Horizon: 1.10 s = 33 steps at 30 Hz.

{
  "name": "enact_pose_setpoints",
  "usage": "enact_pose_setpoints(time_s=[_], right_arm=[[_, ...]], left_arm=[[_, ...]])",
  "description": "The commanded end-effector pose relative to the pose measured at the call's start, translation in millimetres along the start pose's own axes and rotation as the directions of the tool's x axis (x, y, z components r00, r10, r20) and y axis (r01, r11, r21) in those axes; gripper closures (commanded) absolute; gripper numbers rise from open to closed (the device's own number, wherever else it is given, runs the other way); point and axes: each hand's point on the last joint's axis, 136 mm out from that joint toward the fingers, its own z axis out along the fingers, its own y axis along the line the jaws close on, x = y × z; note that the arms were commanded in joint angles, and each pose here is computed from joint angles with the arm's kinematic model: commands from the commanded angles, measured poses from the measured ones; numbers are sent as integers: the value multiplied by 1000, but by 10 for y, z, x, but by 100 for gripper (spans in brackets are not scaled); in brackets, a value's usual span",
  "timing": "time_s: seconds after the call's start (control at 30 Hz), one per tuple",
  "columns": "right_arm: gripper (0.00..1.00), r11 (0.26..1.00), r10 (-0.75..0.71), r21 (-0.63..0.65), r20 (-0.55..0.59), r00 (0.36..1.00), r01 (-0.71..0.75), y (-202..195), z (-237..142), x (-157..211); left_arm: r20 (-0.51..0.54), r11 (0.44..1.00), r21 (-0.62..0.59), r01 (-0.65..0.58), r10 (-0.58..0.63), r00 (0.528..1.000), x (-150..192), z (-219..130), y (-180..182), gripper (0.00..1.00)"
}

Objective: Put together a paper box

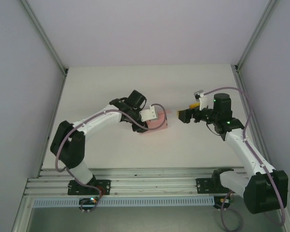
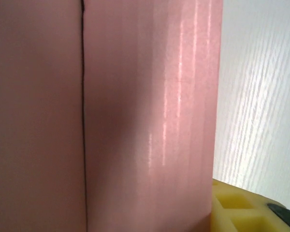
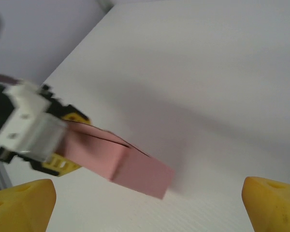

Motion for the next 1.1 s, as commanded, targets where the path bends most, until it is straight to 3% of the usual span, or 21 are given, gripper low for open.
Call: enact_pose_setpoints(time_s=[0.0, 0.23, 0.43, 0.7, 0.87, 1.07], right_arm=[[0, 984, -169, -69, -60, 984, 165, 159, 80, 48], [10, 985, -169, -77, -197, 966, 156, 73, 420, 186], [23, 978, -139, -184, -254, 957, 93, 114, 672, 259], [29, 968, -169, -233, -323, 931, 94, 109, 886, 451], [40, 957, -199, -274, -366, 909, 99, 172, 986, 541], [64, 952, -209, -291, -377, 902, 99, 204, 1037, 552]], left_arm=[[-46, 999, 51, 7, -4, 999, 54, -21, -111, 65], [-44, 999, 39, -25, 27, 999, 36, 28, -92, 62], [-74, 1000, 29, -13, 15, 997, 93, 118, -52, 62], [-65, 1000, 22, -17, 18, 998, 77, 142, -57, 60], [-70, 1000, 24, -20, 22, 997, 83, 163, -49, 59], [-80, 1000, 22, -10, 12, 997, 93, 182, -38, 60]])
